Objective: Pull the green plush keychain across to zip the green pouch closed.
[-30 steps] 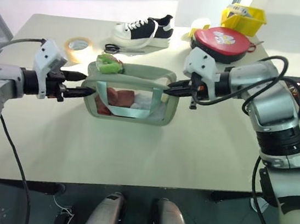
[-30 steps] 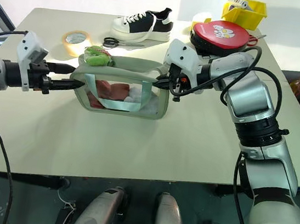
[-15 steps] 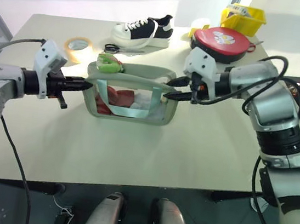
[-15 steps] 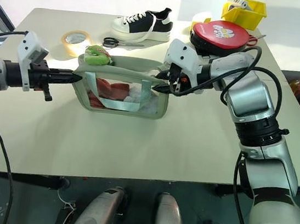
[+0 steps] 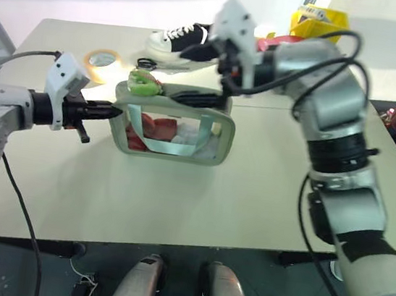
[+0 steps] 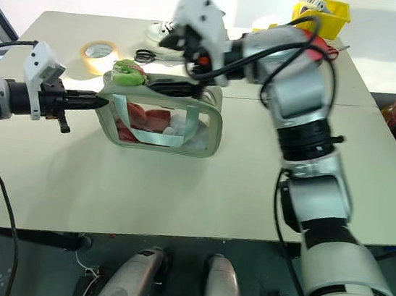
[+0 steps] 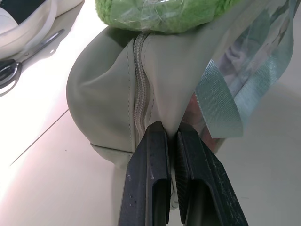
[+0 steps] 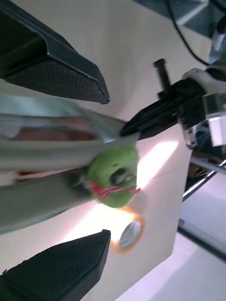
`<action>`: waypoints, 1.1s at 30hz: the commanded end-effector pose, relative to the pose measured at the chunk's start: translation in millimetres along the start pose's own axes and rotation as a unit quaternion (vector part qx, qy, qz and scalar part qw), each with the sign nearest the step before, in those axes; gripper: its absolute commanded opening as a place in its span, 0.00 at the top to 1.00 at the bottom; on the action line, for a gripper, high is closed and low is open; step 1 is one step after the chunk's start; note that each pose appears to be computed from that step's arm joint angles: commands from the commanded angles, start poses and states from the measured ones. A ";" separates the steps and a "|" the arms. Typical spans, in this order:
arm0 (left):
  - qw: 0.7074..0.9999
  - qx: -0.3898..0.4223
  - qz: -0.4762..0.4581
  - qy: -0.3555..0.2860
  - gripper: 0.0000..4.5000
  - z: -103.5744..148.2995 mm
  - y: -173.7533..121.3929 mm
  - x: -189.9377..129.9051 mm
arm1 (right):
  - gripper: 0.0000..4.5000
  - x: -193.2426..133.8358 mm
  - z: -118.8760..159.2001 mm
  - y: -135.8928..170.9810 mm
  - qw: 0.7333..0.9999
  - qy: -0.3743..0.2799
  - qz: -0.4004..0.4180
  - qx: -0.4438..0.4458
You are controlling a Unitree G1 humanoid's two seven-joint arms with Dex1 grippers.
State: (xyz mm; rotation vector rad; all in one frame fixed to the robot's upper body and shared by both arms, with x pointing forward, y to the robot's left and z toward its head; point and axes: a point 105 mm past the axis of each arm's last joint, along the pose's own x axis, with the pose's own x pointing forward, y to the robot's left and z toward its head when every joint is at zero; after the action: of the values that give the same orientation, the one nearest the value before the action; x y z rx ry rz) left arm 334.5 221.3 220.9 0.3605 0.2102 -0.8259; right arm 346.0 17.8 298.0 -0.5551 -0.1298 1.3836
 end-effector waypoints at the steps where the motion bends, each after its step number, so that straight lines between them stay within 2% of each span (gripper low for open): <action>1: 1.000 0.023 0.005 -0.017 1.00 15.9 2.5 -2.8 | 0.01 16.0 5.1 -11.3 0.999 -0.006 -0.039 -0.026; 8: 1.000 0.024 0.003 -0.019 1.00 15.1 0.8 -2.8 | 0.01 38.8 -4.6 -4.3 0.999 0.002 -0.026 -0.034; 9: 1.000 0.024 0.003 -0.019 1.00 14.7 0.8 -3.0 | 0.06 40.2 -6.0 -3.0 0.999 0.004 -0.023 -0.033; 11: 1.000 0.024 0.004 -0.019 1.00 14.0 0.7 -3.1 | 0.21 41.8 -5.9 -2.2 0.999 0.000 -0.021 -0.027; 18: 1.000 0.024 0.002 -0.020 1.00 14.0 -0.1 -3.6 | 0.98 38.3 -3.0 -1.1 1.000 -0.008 -0.019 -0.011; 24: 0.999 0.026 0.000 -0.023 1.00 15.6 0.5 -1.1 | 0.98 18.5 -5.8 -15.0 0.998 0.008 -0.057 -0.025; 29: 0.999 0.025 -0.001 -0.022 1.00 14.2 0.4 -1.7 | 0.98 -32.9 2.8 -42.8 0.991 0.013 -0.133 -0.011; 33: 0.999 0.025 0.004 -0.020 1.00 13.7 2.3 -3.8 | 0.98 -76.1 -5.8 -51.3 0.983 0.043 -0.178 0.004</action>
State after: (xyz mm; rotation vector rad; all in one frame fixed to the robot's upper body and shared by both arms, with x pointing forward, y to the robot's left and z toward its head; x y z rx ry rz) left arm 335.4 216.7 222.2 0.3640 0.1964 -0.8442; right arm 384.8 -47.8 316.1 -0.5540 -0.0939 1.0459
